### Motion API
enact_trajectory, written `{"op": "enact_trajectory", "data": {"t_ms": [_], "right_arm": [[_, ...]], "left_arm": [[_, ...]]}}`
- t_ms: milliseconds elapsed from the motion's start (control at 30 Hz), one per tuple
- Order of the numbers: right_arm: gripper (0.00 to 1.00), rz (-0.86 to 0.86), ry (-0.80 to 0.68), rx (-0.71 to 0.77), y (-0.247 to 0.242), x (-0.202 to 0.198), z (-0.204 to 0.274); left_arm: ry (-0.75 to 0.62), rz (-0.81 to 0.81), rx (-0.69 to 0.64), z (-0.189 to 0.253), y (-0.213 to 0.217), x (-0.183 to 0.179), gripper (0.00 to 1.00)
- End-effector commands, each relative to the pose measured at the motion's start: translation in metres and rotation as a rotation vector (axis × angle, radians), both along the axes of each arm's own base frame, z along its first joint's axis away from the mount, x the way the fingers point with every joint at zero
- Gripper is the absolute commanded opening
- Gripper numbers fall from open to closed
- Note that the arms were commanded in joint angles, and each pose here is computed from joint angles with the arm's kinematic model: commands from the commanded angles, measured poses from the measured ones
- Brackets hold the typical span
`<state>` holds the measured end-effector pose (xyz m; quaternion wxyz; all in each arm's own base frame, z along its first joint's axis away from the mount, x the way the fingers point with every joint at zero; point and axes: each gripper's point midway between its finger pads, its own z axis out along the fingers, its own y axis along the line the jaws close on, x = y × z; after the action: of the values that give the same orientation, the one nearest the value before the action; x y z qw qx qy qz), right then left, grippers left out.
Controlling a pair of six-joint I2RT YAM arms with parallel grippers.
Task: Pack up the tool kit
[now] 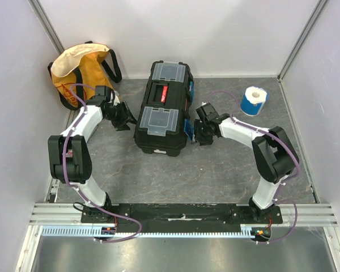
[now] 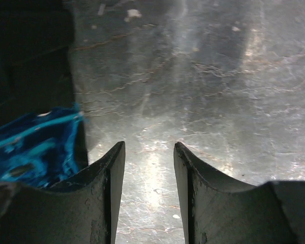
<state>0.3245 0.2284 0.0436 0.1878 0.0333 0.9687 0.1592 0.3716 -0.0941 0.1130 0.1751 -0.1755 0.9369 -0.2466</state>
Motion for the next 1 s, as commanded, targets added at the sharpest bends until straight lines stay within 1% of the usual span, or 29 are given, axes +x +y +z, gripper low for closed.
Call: {"op": "enact_trajectory", "data": {"t_ms": [0, 133, 233, 400, 533, 667, 767, 867, 933, 967], "right_arm": [[0.5, 0.038, -0.06, 0.034, 0.016, 0.02, 0.011], [0.42, 0.049, -0.074, 0.019, 0.02, 0.03, 0.009], [0.36, 0.083, -0.089, 0.011, 0.023, 0.036, 0.008], [0.32, 0.176, -0.117, 0.03, 0.031, 0.039, 0.008], [0.28, 0.227, -0.15, 0.125, 0.051, 0.04, 0.014], [0.24, 0.211, -0.173, 0.217, 0.071, 0.044, 0.02], [0.22, 0.188, -0.174, 0.253, 0.085, 0.049, 0.026], [0.2, 0.171, -0.175, 0.306, 0.104, 0.05, 0.033], [0.2, 0.194, -0.188, 0.382, 0.123, 0.05, 0.04], [0.2, 0.191, -0.177, 0.396, 0.127, 0.047, 0.039]], "left_arm": [[0.035, -0.132, -0.053, 0.001, -0.029, -0.014, 0.57], [0.063, -0.139, -0.029, -0.005, -0.026, -0.015, 0.56], [0.066, -0.149, -0.041, -0.006, -0.029, -0.013, 0.56], [0.089, -0.188, -0.082, -0.012, -0.041, -0.014, 0.56], [0.117, -0.242, -0.14, -0.019, -0.061, -0.025, 0.54], [0.155, -0.318, -0.241, -0.024, -0.087, -0.04, 0.51], [0.182, -0.343, -0.26, -0.03, -0.094, -0.048, 0.49], [0.187, -0.375, -0.311, -0.029, -0.105, -0.052, 0.48], [0.189, -0.395, -0.35, -0.028, -0.115, -0.054, 0.47], [0.197, -0.403, -0.378, -0.027, -0.12, -0.057, 0.47]]}}
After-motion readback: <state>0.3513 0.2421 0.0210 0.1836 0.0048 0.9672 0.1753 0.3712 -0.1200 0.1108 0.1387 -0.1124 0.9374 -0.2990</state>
